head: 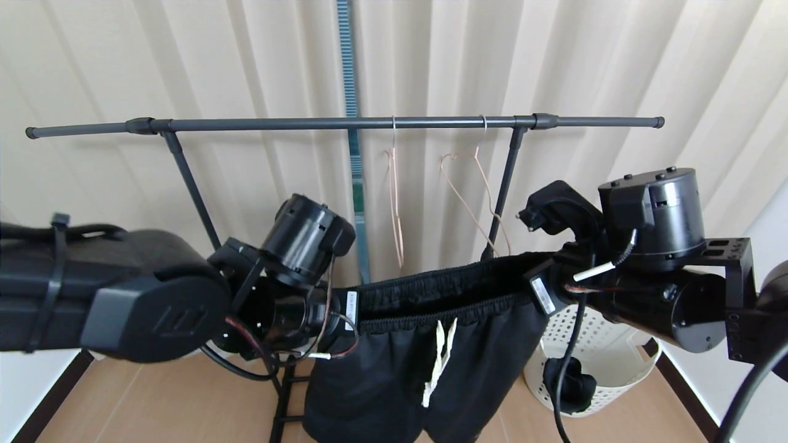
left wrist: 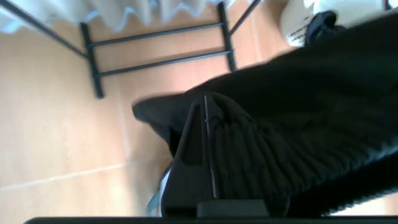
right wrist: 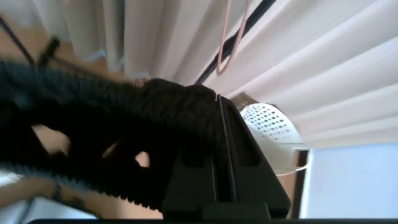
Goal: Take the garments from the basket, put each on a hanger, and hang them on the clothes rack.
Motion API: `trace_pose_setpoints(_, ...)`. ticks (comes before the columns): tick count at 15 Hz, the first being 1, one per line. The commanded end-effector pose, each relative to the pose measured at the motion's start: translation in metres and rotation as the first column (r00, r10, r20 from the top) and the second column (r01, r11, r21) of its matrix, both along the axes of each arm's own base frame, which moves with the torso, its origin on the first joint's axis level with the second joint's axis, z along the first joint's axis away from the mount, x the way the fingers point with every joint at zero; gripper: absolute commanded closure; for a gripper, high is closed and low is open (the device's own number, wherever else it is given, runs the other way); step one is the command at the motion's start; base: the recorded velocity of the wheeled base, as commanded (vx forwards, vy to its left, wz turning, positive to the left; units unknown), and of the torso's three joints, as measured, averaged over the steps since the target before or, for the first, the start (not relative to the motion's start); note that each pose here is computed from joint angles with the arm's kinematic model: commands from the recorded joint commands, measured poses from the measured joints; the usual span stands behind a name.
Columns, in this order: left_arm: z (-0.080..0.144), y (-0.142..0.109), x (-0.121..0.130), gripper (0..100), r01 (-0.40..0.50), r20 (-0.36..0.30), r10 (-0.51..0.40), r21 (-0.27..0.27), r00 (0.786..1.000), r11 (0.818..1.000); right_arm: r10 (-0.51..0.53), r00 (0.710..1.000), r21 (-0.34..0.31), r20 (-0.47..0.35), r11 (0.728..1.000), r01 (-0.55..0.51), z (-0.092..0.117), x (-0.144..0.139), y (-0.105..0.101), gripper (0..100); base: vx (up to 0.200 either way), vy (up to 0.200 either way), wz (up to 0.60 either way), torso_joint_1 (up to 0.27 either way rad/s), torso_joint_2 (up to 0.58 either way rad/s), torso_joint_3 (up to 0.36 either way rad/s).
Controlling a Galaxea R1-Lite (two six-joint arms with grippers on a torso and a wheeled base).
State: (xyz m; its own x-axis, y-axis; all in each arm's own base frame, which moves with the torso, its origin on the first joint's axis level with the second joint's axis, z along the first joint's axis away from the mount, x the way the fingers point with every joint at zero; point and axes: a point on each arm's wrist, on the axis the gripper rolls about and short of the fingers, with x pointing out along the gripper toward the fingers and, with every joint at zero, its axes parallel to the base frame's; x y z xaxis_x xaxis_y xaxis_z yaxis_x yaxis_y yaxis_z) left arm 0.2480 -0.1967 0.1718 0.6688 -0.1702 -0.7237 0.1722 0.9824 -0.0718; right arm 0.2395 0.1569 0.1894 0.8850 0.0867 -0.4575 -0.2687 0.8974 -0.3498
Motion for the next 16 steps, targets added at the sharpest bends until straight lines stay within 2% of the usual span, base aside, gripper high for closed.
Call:
trace_pose_setpoints(1,0.044,-0.001,0.001,100,0.033,-0.003,-0.033,0.042,0.999,0.999,0.008,1.0,-0.024,-0.022,1.0,-0.008,-0.005,-0.009,-0.006,100,0.0,0.0,0.0,0.0,0.0,0.0)
trace_pose_setpoints(3,0.042,0.006,0.001,100,0.038,-0.042,-0.033,0.105,0.999,0.994,0.012,0.999,-0.047,-0.03,0.999,-0.014,-0.008,-0.01,-0.007,100,0.0,0.0,0.0,0.0,0.0,0.0)
trace_pose_setpoints(6,0.037,0.039,0.011,100,-0.034,-0.098,0.053,0.183,0.994,0.983,-0.055,0.998,-0.106,-0.024,0.993,0.052,-0.009,0.005,-0.03,100,0.0,0.0,0.0,0.0,0.0,0.0)
trace_pose_setpoints(7,0.037,0.046,0.012,100,-0.049,-0.101,0.069,0.187,0.992,0.981,-0.069,0.997,-0.111,-0.023,0.992,0.066,-0.009,0.008,-0.034,100,0.0,0.0,0.0,0.0,0.0,0.0)
trace_pose_setpoints(8,0.033,0.064,0.016,100,-0.091,-0.116,0.117,0.202,0.986,0.975,-0.119,0.993,-0.116,-0.014,0.986,0.116,-0.006,0.015,-0.048,100,0.0,0.0,0.0,0.0,0.0,0.0)
trace_pose_setpoints(11,0.03,0.09,0.015,100,-0.147,-0.13,0.177,0.216,0.975,0.965,-0.183,0.983,-0.116,0.008,0.976,0.182,0.002,0.028,-0.073,100,0.0,0.0,0.0,0.0,0.0,0.0)
trace_pose_setpoints(16,0.029,0.099,0.015,100,-0.175,-0.111,0.2,0.202,0.973,0.964,-0.231,0.973,-0.12,0.025,0.965,0.232,0.009,0.038,-0.098,100,0.0,0.0,0.0,0.0,0.0,0.0)
